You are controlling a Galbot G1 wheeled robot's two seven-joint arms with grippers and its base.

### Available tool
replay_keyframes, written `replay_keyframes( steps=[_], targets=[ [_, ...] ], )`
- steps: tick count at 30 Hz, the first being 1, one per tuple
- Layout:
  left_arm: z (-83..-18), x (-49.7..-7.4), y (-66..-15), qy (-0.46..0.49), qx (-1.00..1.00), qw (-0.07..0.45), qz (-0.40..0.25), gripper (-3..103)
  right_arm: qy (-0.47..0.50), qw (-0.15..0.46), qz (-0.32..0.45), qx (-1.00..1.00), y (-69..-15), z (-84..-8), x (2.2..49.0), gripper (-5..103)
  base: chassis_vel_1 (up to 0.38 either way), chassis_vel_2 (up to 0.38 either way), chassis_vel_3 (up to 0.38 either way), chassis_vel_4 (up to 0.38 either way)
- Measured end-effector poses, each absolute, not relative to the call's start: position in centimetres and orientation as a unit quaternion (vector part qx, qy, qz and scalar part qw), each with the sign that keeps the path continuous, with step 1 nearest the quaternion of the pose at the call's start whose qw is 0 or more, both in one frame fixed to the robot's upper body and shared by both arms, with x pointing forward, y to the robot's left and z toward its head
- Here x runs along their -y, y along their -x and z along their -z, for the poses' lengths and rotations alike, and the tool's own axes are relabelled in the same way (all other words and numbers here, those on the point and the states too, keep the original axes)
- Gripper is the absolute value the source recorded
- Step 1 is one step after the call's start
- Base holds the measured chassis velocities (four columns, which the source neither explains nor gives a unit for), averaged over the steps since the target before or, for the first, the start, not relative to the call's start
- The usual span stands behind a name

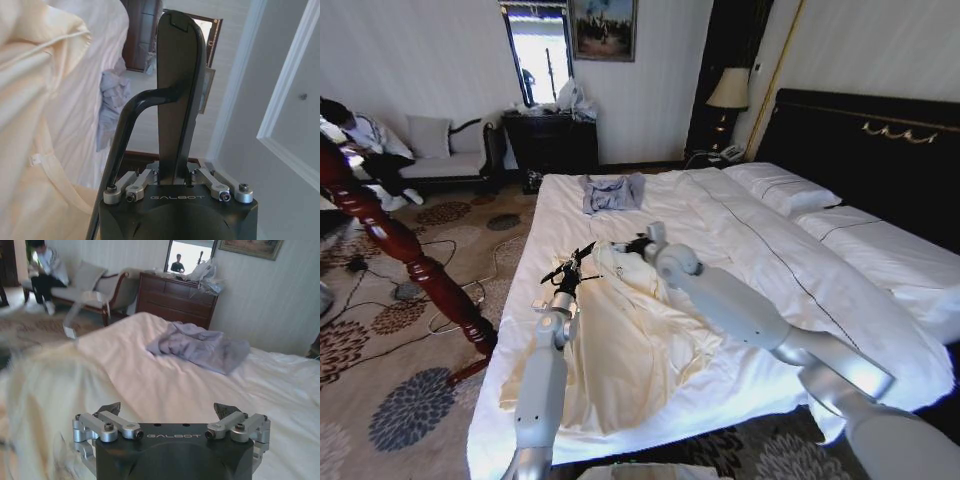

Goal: Pick up the clothes from the bed and hang them on the clothes hanger.

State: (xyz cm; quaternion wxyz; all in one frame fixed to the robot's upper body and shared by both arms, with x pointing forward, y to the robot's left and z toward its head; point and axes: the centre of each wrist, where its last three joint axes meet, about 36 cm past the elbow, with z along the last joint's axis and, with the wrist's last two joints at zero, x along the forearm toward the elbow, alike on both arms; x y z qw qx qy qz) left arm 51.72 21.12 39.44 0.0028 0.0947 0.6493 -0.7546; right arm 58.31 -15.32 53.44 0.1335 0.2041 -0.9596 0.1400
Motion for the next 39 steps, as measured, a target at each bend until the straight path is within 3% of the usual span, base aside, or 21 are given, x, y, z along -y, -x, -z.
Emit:
replay_keyframes(
  steps=[27,29,32,36,38,39],
  targets=[
    [-38.7,-18.4,-50.4,-0.117,-0.65,-0.029,0.75,23,-0.238,0.168,-0.214,0.932,-59.8,-49.7,13.9,101,0.0,0.0,0.0,0.0],
    [-38.5,-18.4,-50.3,-0.116,-0.651,-0.03,0.749,23,-0.24,0.167,-0.216,0.932,-59.8,-49.6,13.6,91,0.0,0.0,0.0,0.0],
    [-38.3,-18.4,-50.2,-0.114,-0.652,-0.031,0.749,23,-0.241,0.165,-0.219,0.931,-59.8,-49.6,13.5,85,0.0,0.0,0.0,0.0],
    [-38.0,-18.4,-50.1,-0.113,-0.654,-0.032,0.748,23,-0.245,0.16,-0.226,0.929,-59.6,-49.6,13.5,64,0.0,0.0,0.0,0.0],
    [-38.0,-18.4,-50.1,-0.113,-0.654,-0.032,0.748,23,-0.246,0.16,-0.226,0.929,-59.6,-49.6,13.5,64,0.0,0.0,0.0,0.0],
    [-38.0,-18.4,-50.1,-0.114,-0.654,-0.031,0.747,23,-0.247,0.16,-0.227,0.929,-59.6,-49.6,13.5,58,0.0,0.0,0.0,0.0]
  ],
)
